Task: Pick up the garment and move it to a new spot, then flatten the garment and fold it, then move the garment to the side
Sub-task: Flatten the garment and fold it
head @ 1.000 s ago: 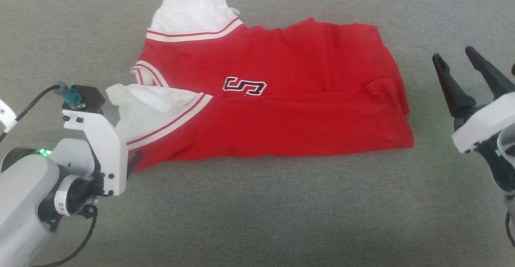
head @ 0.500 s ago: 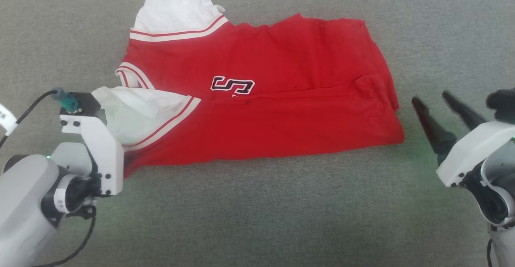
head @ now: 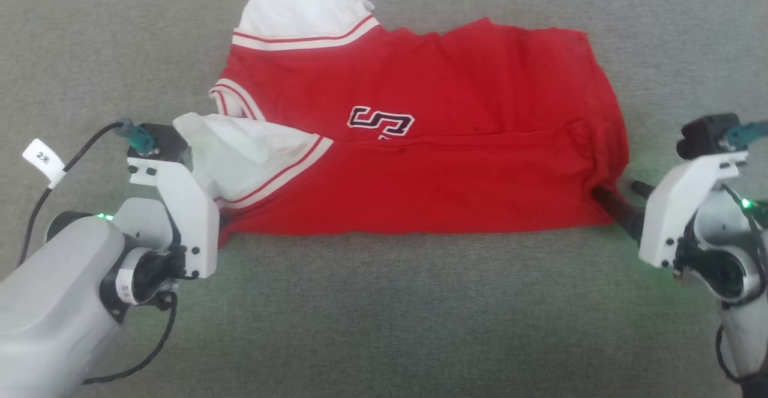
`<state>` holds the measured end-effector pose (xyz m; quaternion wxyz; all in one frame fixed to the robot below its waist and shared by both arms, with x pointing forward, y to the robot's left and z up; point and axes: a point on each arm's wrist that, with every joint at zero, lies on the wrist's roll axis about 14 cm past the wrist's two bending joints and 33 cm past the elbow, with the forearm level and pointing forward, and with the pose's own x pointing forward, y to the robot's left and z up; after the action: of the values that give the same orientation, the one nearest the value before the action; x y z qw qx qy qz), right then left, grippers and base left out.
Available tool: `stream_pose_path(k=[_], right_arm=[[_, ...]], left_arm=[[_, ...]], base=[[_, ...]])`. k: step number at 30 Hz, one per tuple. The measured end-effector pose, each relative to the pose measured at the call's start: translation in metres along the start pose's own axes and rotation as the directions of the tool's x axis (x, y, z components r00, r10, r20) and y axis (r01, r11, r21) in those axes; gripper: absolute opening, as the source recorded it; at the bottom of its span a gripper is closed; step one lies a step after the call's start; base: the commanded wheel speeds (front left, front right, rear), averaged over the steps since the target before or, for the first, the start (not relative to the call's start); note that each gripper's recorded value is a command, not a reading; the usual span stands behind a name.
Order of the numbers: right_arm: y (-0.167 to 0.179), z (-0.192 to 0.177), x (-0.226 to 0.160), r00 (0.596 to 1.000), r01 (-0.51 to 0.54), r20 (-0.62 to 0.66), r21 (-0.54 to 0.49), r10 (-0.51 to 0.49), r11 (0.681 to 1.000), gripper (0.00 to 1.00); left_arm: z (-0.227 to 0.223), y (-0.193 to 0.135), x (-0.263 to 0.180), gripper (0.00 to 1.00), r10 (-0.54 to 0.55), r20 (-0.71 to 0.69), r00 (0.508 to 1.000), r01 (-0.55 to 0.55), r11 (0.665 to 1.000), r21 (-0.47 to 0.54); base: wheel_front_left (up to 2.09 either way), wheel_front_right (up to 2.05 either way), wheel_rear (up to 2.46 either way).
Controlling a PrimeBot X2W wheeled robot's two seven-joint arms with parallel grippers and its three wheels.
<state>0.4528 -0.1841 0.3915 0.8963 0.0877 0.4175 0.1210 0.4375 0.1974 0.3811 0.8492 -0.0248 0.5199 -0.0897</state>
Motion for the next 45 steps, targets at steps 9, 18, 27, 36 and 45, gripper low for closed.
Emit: stream_pose_path(k=[9, 18, 27, 36, 45], right_arm=[[0.011, -0.014, 0.019, 0.980, -0.014, -0.198, -0.092, -0.004, 0.996, 0.00], [0.014, -0.009, 0.013, 0.982, -0.029, -0.187, -0.112, 0.007, 0.993, 0.00], [0.003, -0.001, -0.013, 0.984, -0.008, -0.175, -0.131, -0.015, 0.991, 0.00], [0.003, -0.008, -0.038, 0.981, -0.017, -0.193, -0.144, -0.012, 0.989, 0.00], [0.005, -0.050, -0.053, 0.961, -0.016, -0.277, -0.080, -0.007, 0.997, 0.00]], left_arm=[[-0.002, 0.002, 0.001, 0.00, -0.004, 0.009, 1.000, 0.004, 1.000, -0.016], [0.000, 0.004, -0.003, 0.00, -0.005, 0.016, 1.000, 0.005, 1.000, -0.017], [-0.001, 0.015, -0.031, 0.00, 0.036, 0.006, 0.999, -0.036, 0.999, -0.004], [-0.017, 0.013, -0.059, 0.00, 0.057, -0.005, 0.998, -0.057, 0.998, -0.004], [-0.062, 0.007, -0.064, 0.00, 0.058, -0.107, 0.993, -0.062, 0.998, -0.033]], base=[[0.00, 0.00, 0.00], [0.00, 0.00, 0.00], [0.00, 0.00, 0.00], [0.00, 0.00, 0.00], [0.00, 0.00, 0.00]])
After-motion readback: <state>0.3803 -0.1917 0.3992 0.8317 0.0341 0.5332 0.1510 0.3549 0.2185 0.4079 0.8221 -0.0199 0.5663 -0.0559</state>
